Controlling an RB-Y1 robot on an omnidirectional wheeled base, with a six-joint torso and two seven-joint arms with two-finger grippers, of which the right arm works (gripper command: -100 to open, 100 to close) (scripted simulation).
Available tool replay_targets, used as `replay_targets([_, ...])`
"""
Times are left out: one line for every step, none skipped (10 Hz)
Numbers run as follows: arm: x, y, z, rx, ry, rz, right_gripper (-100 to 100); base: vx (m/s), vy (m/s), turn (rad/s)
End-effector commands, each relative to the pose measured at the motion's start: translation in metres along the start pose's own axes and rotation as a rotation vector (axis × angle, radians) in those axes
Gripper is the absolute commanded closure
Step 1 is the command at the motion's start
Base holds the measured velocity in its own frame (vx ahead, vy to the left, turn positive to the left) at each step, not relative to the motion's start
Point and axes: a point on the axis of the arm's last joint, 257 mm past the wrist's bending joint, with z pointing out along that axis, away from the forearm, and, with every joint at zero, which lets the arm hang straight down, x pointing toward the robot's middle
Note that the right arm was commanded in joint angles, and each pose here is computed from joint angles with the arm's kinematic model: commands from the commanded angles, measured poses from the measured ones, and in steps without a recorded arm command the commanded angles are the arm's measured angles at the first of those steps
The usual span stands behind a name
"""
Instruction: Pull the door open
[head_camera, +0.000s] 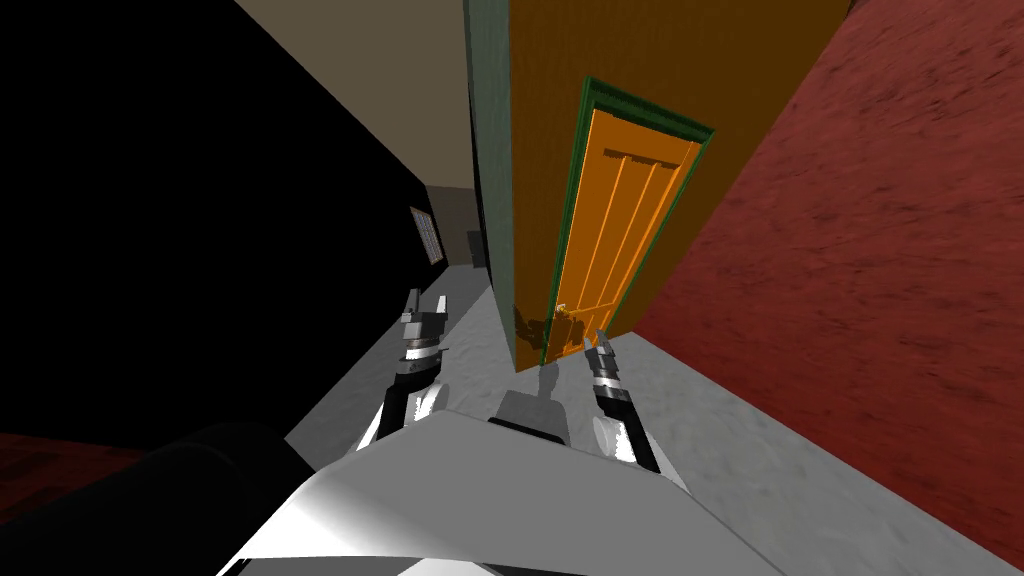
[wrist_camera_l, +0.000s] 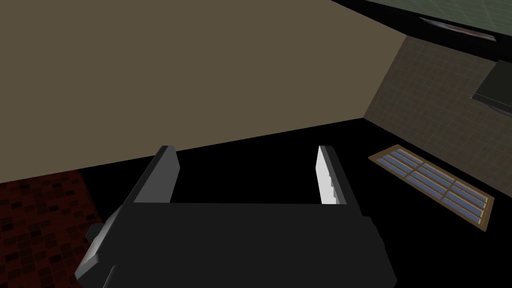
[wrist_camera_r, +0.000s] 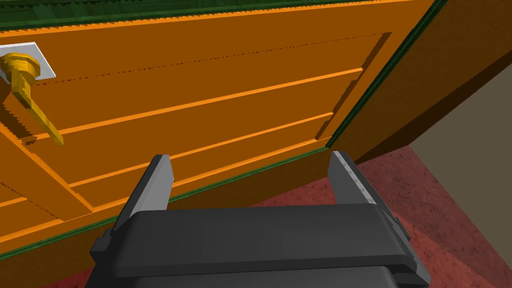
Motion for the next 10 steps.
replay_targets([-0.001, -0.013, -0.0013, 0.019, 0.005, 0.002, -100, 0.033, -0.065, 0.104])
replay_targets([-0.001, -0.018, -0.0004, 0.022, 0.011, 0.006, -100, 0.043, -0.082, 0.177])
replay_targets([-0.002, -0.025, -0.0033, 0.037, 0.009, 0.004, -100, 0.043, -0.068, 0.067])
replay_targets([-0.004, -0.035, -0.0054, 0.054, 0.012, 0.006, -100, 0.049, -0.071, 0.091])
replay_targets([-0.004, -0.04, -0.0048, 0.057, 0.018, 0.009, -100, 0.062, -0.095, 0.208])
replay_targets([-0.005, -0.046, -0.0076, 0.071, 0.016, 0.008, -100, 0.039, -0.078, 0.064])
replay_targets([-0.006, -0.054, -0.0089, 0.083, 0.02, 0.009, -100, 0.037, -0.077, 0.093])
replay_targets([-0.007, -0.061, -0.0095, 0.091, 0.025, 0.011, -100, 0.051, -0.095, 0.189])
replay_targets([-0.009, -0.069, -0.0114, 0.105, 0.028, 0.011, -100, 0.059, -0.12, 0.162])
replay_targets([-0.01, -0.076, -0.0151, 0.121, 0.025, 0.01, -100, 0.034, -0.086, 0.057])
